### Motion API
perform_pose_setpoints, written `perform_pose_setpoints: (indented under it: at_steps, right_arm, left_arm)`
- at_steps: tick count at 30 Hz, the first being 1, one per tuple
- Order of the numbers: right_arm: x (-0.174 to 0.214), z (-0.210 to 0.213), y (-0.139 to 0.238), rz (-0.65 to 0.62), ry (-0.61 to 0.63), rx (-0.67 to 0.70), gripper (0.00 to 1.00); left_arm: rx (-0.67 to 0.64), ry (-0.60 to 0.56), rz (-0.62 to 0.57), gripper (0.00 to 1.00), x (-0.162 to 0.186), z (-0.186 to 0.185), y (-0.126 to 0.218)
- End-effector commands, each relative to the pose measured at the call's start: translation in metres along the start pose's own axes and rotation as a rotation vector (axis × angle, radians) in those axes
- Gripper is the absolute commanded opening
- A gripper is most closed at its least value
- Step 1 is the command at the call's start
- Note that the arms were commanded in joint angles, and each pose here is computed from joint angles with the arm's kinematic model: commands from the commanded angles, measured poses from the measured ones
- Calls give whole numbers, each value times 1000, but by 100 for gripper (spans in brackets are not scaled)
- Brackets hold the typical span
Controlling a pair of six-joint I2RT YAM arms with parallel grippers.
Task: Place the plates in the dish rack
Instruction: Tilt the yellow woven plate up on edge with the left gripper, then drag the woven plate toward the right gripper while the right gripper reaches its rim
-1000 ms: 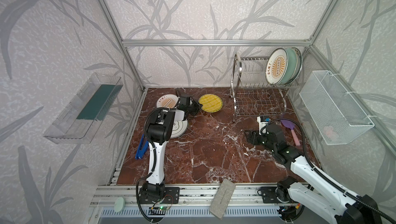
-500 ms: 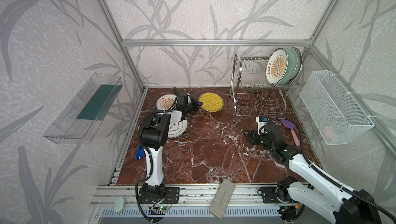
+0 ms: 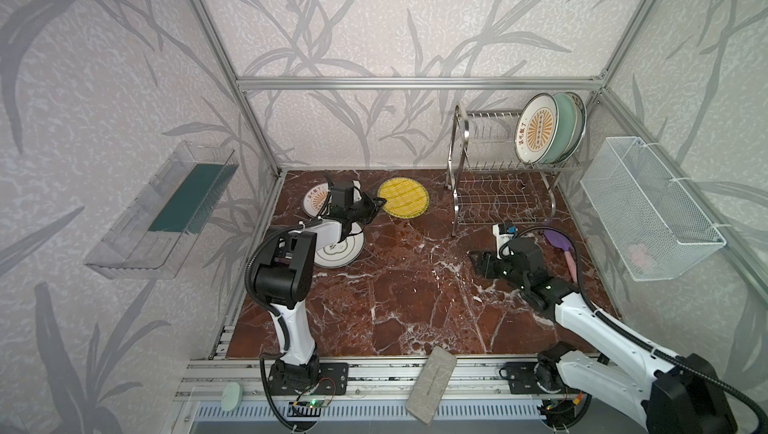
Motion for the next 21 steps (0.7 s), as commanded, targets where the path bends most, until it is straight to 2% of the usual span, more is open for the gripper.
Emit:
perform_pose_setpoints:
  at_steps: [1,13,21]
  right_arm:
    - [-15,14,2,-41,-22,-72,72]
    - [-19,16,-7,-8,-97,-150,72]
    - [-21,17,-17,18,-136,-183,72]
  left_arm:
    - [95,-77,-23,0,-2,-24,19]
    - [137,-97,58,0,48,-13,59]
    - [158,-156,88,0,80,-12,85]
Point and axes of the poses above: each gripper's point midway between its finger pads, its own y axis back along the fingers, its own z axis along the line the jaws close on, x = y × z, the point moved 10 cm from there along y, back along the fingers, and after that the axes turned 15 degrees about -y, right-handed, at the moved point
